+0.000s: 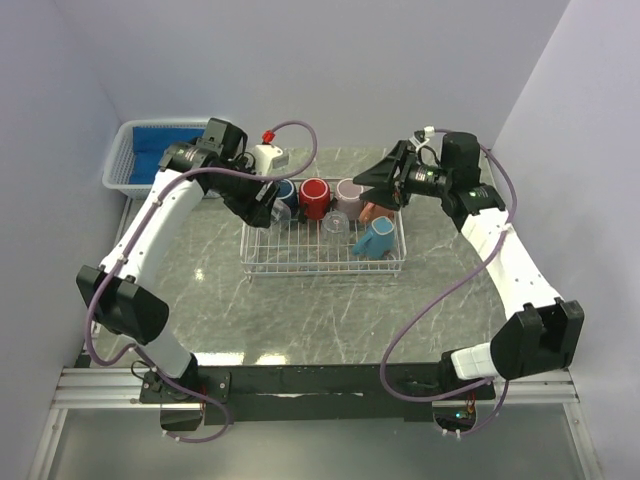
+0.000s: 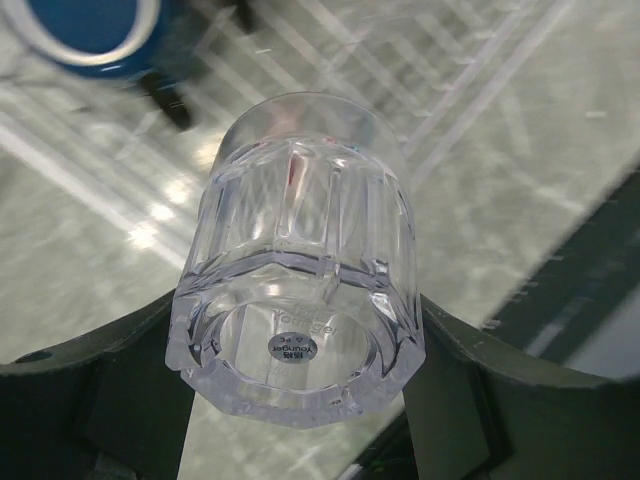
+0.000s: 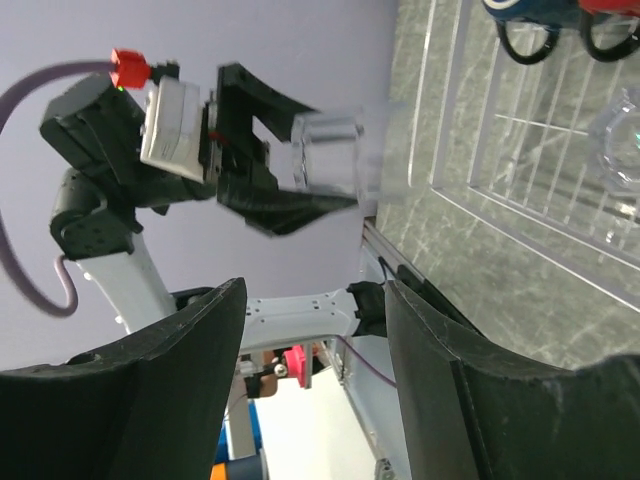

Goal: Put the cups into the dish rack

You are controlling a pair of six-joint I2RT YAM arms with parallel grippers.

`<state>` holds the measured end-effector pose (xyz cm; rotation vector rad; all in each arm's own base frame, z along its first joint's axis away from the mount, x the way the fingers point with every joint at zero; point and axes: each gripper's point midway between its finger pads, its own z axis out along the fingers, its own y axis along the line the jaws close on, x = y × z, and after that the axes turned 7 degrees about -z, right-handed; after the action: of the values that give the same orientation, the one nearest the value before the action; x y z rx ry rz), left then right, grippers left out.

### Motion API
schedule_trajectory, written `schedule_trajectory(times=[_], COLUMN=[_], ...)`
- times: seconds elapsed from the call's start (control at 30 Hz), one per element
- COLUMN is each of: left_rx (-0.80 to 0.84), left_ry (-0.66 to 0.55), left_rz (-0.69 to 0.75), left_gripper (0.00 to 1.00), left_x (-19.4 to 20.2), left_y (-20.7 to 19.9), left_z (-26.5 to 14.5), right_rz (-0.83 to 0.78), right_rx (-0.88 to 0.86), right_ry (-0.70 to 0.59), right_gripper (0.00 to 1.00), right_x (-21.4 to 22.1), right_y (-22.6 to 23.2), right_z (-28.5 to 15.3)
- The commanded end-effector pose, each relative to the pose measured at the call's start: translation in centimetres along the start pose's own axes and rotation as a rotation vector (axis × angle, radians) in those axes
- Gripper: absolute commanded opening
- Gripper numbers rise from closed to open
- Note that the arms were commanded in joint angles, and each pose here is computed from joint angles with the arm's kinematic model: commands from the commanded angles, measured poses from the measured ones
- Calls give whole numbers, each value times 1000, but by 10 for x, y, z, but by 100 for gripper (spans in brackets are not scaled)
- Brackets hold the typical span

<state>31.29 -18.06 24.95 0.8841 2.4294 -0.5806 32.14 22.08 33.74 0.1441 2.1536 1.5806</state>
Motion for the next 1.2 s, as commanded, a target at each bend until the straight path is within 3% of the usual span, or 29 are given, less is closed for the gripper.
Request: schedule_trajectory(times=[0.0,0.3,0.57,1.17], left_rx=[-176,-204,-230,-224], left_ry=[5,85,123,163], left_rz=[105,155,159,118], left_gripper=[1,1,1,1], left_x=[-8,15,30,48], left_y=[32,19,34,42], left_z=[7,60,103,142], right_rz=[-49,-41,-44,-33], right_rx=[29,40,47,69], right_ry=[-23,-38,-51,-51], right_gripper=[65,65,65,65], right_x=[11,18,21,24], right_y=[1,-6,-7,-14], right_z=[-12,-19,-27,-31])
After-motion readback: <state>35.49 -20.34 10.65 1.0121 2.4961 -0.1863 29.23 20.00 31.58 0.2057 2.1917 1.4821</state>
